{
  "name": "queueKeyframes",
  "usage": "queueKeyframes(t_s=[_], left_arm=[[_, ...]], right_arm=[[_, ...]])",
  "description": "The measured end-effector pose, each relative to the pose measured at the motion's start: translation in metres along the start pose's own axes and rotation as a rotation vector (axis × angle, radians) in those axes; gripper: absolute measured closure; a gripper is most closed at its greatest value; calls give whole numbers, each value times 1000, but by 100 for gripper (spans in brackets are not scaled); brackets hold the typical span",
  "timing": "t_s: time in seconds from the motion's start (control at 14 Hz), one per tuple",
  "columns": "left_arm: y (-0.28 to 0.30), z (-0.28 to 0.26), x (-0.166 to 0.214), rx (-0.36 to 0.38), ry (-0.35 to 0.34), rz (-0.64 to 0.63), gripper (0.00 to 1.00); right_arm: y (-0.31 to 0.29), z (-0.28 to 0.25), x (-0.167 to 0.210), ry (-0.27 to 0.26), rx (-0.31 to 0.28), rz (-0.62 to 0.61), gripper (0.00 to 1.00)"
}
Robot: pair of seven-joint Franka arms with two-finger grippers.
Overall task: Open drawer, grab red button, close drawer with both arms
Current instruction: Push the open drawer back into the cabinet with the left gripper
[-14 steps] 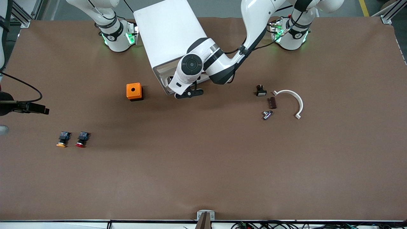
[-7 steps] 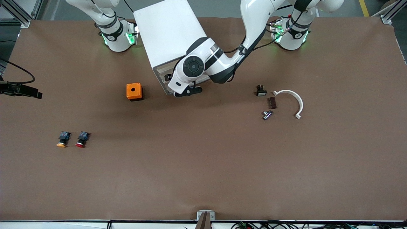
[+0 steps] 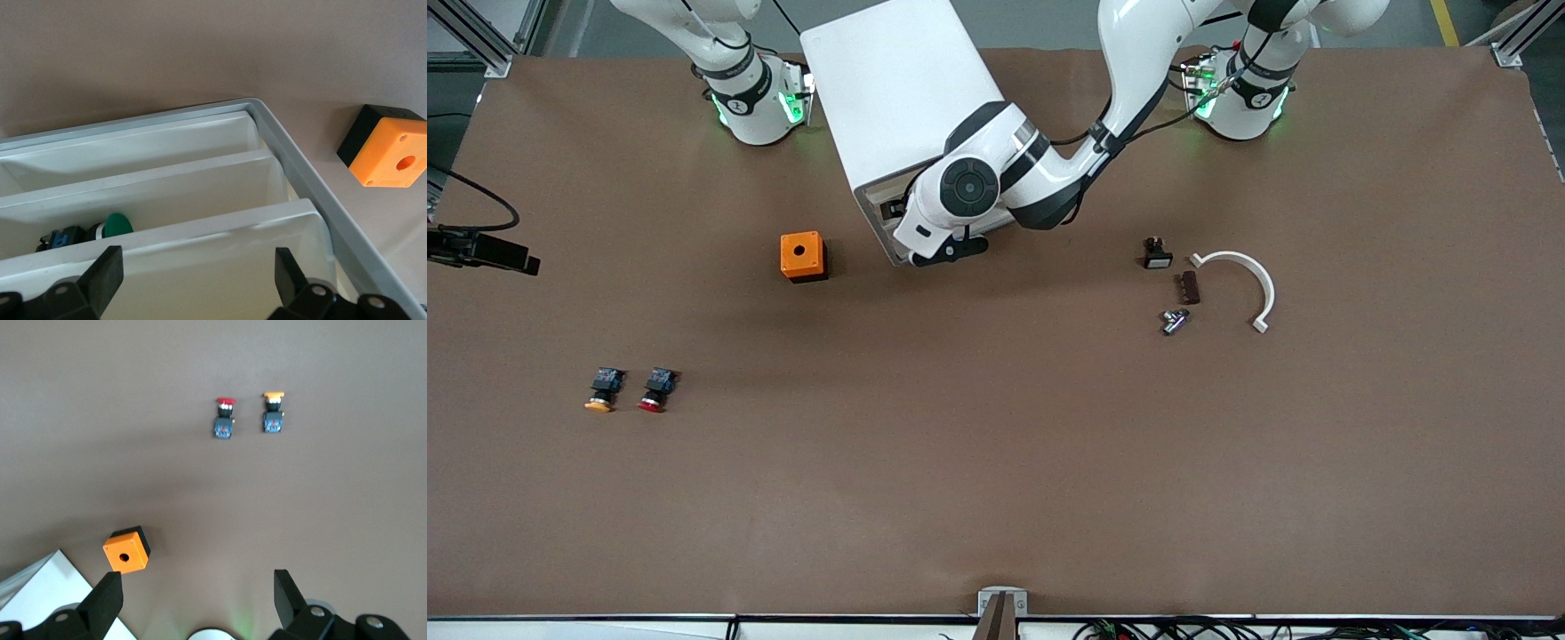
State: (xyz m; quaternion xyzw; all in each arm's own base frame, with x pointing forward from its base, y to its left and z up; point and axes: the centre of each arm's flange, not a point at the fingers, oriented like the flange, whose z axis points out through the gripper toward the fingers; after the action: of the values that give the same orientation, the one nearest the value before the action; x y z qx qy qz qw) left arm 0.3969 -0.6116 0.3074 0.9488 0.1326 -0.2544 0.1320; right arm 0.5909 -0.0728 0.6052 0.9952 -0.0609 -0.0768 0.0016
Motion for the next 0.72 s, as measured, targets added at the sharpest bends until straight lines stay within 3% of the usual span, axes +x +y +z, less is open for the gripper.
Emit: queueKeyframes(t_s=[0.21,0.5,0.72], left_arm=[[0,0,0,0,0,0,0],[0,-8,7,-13,6,-8,0],[-8,-43,36,-59,36,-44,0]], right_arm=[[-1,-22,-6,43,1,-3,0],[-17,-31,-19,25,-1,-28,0],[-21,-47,-33,42,0,-35,0]])
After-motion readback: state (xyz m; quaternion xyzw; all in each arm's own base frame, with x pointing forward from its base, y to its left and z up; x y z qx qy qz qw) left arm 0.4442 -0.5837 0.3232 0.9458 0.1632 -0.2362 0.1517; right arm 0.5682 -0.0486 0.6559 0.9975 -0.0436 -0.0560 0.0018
